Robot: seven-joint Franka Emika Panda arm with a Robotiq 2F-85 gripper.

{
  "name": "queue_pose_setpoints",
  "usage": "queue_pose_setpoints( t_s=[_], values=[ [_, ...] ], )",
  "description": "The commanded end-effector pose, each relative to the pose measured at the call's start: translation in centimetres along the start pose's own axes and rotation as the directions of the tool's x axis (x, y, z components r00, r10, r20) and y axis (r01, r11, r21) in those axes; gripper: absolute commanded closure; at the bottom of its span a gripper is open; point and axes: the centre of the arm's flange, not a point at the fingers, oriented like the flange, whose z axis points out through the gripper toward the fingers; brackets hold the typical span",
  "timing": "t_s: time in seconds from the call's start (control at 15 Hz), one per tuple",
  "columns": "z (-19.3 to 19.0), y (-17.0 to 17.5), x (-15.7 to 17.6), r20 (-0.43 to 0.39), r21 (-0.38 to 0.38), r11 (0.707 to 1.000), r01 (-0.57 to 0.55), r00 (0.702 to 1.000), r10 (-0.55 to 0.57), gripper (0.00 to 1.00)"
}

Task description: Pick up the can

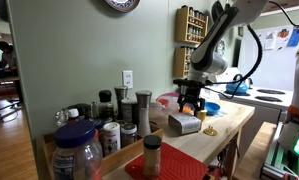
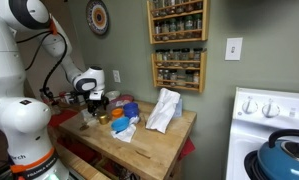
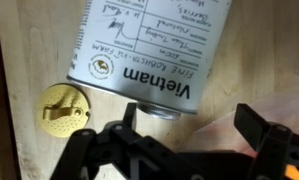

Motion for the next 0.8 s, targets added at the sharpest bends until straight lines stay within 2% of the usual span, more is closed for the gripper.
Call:
queue_pose_setpoints(
  t_s=[0.0, 0.2, 0.33, 0.4, 0.67, 0.73],
  values=[
    [1.45, 0.82, 0.78, 0.020, 0.013, 0.999, 0.037, 0.999, -0.038, 0.00],
    [1.79, 0.94, 0.84, 0.028, 0.010, 0.998, 0.059, 0.998, -0.059, 0.03],
    [1.81, 0.94, 0.82, 0.038, 0.014, 0.998, 0.065, 0.997, -0.066, 0.27],
    [1.77, 0.92, 0.81, 0.043, 0.017, 0.997, 0.070, 0.997, -0.071, 0.31],
    [1.56, 0.87, 0.48, 0.049, 0.019, 0.997, 0.075, 0.996, -0.076, 0.64],
    [1.46, 0.87, 0.32, 0.046, 0.016, 0.997, 0.074, 0.996, -0.075, 0.64]
  ],
)
